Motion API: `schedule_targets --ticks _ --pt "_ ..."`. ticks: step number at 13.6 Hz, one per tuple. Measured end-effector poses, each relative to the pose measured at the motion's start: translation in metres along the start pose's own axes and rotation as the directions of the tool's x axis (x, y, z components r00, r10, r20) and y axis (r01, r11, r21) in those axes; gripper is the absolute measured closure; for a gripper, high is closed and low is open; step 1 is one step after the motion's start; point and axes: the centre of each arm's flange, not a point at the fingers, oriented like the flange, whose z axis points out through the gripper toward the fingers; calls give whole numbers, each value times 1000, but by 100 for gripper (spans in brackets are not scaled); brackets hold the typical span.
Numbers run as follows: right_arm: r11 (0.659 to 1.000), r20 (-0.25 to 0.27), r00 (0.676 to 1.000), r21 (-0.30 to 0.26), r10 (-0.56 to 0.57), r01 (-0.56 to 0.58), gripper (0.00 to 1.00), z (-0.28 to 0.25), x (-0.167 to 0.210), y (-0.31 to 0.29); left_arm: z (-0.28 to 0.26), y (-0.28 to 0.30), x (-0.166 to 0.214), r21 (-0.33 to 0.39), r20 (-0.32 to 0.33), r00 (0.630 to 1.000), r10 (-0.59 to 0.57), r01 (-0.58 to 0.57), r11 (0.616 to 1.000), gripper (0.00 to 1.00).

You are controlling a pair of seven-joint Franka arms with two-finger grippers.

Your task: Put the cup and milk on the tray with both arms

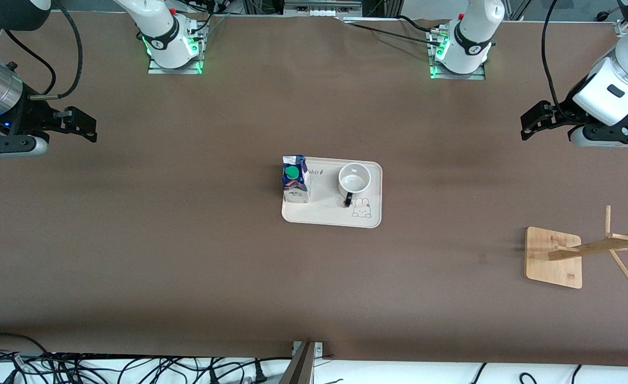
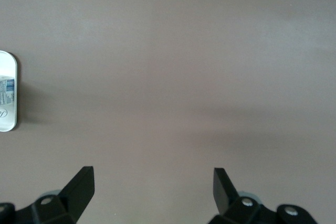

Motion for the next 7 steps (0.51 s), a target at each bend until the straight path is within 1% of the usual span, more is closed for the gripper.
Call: schedule_targets --ticks 7 --pt "1000 0 1000 0 0 0 0 0 0 0 0 -3 0 0 2 1000 -4 4 1000 0"
